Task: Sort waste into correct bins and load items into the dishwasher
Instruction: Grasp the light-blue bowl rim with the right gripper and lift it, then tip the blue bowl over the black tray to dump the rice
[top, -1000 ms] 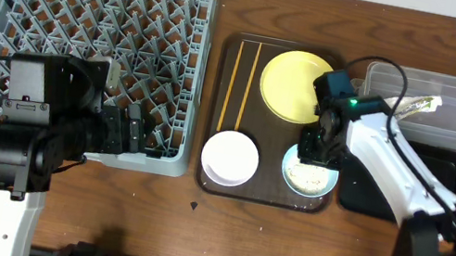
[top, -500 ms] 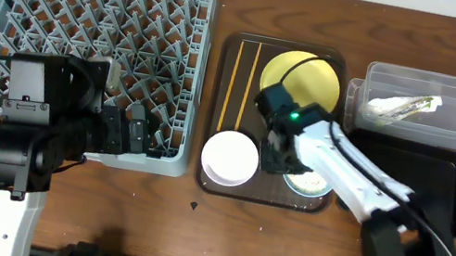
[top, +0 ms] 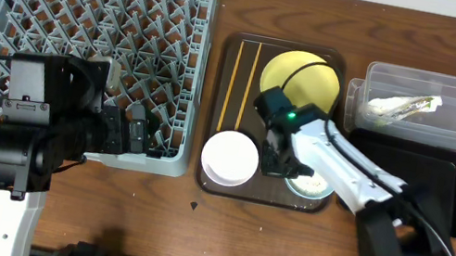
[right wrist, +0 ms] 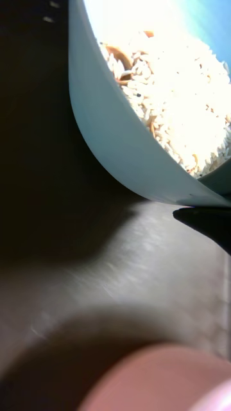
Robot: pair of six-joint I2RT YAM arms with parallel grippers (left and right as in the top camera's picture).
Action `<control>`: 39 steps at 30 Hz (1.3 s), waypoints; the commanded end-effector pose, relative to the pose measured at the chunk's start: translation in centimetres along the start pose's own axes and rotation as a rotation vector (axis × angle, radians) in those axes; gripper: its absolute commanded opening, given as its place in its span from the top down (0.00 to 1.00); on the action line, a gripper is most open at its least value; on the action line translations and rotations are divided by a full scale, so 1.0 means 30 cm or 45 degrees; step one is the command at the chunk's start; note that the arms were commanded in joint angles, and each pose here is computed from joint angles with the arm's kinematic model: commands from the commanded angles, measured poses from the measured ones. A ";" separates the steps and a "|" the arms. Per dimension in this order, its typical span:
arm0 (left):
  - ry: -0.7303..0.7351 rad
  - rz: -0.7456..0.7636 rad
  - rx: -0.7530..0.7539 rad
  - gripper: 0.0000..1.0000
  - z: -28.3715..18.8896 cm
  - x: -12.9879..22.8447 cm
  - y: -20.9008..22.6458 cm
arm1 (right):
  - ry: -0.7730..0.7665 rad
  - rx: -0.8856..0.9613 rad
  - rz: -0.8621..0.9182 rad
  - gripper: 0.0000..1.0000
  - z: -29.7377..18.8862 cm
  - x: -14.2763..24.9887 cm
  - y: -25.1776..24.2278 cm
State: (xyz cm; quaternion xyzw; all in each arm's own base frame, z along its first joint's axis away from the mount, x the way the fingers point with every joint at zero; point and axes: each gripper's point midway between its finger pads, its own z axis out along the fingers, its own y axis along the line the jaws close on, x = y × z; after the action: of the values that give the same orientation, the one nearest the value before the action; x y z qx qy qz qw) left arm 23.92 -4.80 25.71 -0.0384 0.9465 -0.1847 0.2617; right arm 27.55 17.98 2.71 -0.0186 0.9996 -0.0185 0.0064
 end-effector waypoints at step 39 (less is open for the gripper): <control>-0.008 0.021 0.020 0.01 -0.010 -0.009 -0.016 | -0.863 -1.832 0.365 0.99 -0.429 -0.058 -0.588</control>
State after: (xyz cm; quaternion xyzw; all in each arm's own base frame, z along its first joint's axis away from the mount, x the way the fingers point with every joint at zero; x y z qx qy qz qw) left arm 23.92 -4.80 25.70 -0.0385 0.9466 -0.1847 0.2615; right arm 30.26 1.03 13.42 0.1415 0.7625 0.5818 0.2451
